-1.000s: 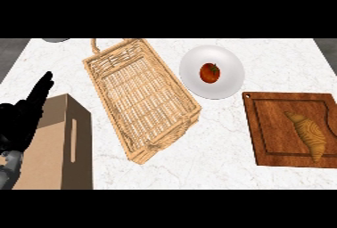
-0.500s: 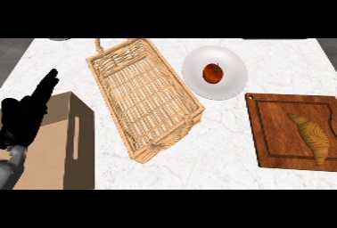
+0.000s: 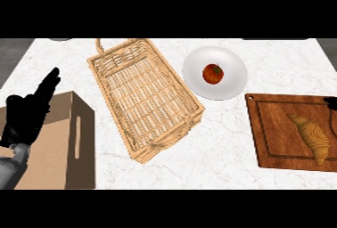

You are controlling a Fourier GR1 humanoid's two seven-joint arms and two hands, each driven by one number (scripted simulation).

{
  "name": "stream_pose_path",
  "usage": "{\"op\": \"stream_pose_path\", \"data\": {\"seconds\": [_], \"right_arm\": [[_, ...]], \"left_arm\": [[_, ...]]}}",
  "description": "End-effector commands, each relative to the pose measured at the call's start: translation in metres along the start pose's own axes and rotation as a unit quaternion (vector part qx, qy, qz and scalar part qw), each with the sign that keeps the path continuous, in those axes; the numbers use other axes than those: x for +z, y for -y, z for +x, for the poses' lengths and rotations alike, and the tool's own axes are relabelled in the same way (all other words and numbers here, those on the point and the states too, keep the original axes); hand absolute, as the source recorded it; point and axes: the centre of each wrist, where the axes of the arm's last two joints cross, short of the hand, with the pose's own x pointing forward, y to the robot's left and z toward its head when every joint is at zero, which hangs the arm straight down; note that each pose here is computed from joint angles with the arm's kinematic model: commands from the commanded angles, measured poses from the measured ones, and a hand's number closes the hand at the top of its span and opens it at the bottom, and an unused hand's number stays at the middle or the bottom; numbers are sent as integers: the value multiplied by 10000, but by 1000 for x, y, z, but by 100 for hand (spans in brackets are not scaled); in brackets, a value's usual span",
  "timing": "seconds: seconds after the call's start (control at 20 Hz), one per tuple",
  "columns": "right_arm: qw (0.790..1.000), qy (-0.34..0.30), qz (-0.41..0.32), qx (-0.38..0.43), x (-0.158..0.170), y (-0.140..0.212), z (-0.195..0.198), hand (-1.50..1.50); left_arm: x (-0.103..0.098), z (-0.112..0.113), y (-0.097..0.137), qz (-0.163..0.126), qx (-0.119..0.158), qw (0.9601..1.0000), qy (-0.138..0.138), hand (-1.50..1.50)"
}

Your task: Pick the croissant from the cutting board and place it in the basket

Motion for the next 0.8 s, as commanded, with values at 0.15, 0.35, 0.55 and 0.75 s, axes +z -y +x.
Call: {"op": "stream_pose_path", "data": {"seconds": [0.15, 0.35, 0.55, 0.75], "right_arm": [[9992, 328, 138, -198, -17, -33, -15, -150], [9989, 335, 284, -164, -21, -22, -15, -150], [9993, 241, 198, -193, -29, -30, -23, -150], [9985, 370, 352, -199, -49, -38, -17, -150]], "left_arm": [[1, -37, 39, -304, 346, 9982, -387, 0], [-3, -28, 38, -313, 357, 9977, -483, 0], [-1, -34, 37, -308, 402, 9980, -391, 0], [-10, -24, 36, -132, 356, 9986, -370, 0]]}}
